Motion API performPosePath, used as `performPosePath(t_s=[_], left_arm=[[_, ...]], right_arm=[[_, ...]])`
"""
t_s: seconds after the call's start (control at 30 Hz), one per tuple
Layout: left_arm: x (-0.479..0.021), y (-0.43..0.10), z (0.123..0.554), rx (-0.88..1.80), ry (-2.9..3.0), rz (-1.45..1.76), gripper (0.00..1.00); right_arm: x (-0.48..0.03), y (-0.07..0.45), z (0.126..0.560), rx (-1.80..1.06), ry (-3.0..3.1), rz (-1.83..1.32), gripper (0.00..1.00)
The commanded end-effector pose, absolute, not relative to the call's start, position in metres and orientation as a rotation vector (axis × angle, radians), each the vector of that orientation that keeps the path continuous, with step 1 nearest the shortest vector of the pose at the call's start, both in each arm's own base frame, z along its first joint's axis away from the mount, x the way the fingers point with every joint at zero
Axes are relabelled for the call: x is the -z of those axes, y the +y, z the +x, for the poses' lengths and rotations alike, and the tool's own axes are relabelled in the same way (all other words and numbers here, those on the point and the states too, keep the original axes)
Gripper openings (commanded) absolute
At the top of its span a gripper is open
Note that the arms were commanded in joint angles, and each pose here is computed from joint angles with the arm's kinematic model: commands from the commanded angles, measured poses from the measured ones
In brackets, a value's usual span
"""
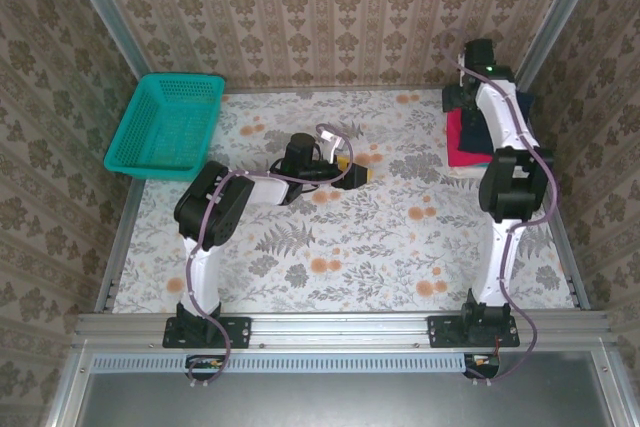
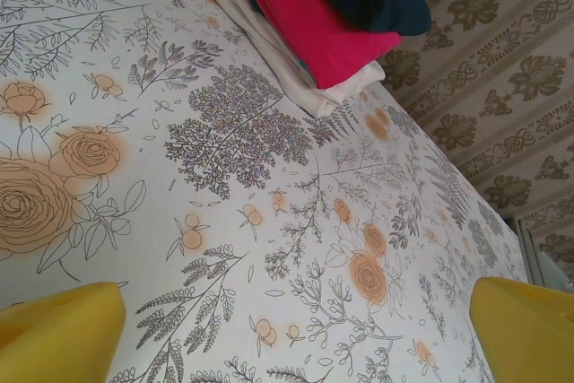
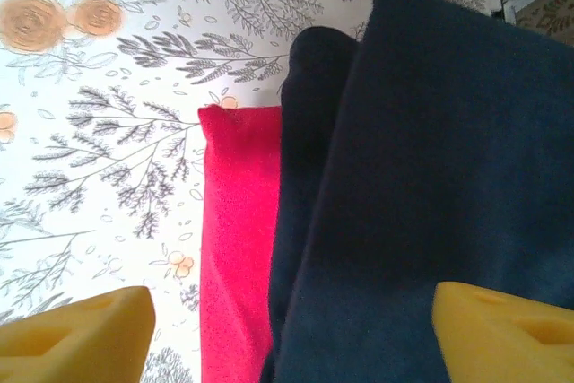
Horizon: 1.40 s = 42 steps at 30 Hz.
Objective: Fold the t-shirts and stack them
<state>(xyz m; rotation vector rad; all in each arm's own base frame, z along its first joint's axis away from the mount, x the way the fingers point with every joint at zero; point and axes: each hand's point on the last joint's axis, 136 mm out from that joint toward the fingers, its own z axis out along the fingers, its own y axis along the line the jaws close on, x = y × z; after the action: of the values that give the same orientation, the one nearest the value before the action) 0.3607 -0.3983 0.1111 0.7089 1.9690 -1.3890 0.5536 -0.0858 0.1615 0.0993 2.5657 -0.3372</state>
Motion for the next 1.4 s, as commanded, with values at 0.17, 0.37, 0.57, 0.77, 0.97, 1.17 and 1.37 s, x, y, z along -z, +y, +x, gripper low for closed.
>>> performPosePath(t_s=[0.17, 0.37, 0.57, 0.77, 0.97, 1.17, 1.37], left_arm=[[-0.114, -0.394, 0.365, 1.396, 1.938, 0.704, 1.00], [-0.116, -0.395, 0.367, 1.403, 1.932, 0.695, 1.00], [-0.114, -0.395, 0.366, 1.403, 1.934, 0.694, 1.00], [-0.113, -0.394, 0.367, 1.410, 1.928, 0.683, 1.00], [-0.113, -0.392, 0.367, 1.410, 1.925, 0.680, 1.00], [-0.110, -0.387, 0.369, 1.405, 1.929, 0.666, 1.00], [-0.112, -0.385, 0.370, 1.419, 1.918, 0.652, 1.00]], right_arm=[[-0.119, -0.106, 0.549, 0.508, 2.695, 0.046, 0.51], [-0.118, -0.114, 0.543, 0.584, 2.709, 0.033, 0.19], [-0.157, -0.103, 0.547, 0.528, 2.595, 0.015, 0.00], [-0.184, -0.080, 0.547, 0.463, 2.497, -0.059, 0.00], [-0.147, -0.073, 0.543, 0.355, 2.569, -0.079, 0.00], [-0.106, -0.058, 0.537, 0.194, 2.670, -0.113, 0.00], [-0.115, -0.061, 0.534, 0.149, 2.654, -0.059, 0.42]])
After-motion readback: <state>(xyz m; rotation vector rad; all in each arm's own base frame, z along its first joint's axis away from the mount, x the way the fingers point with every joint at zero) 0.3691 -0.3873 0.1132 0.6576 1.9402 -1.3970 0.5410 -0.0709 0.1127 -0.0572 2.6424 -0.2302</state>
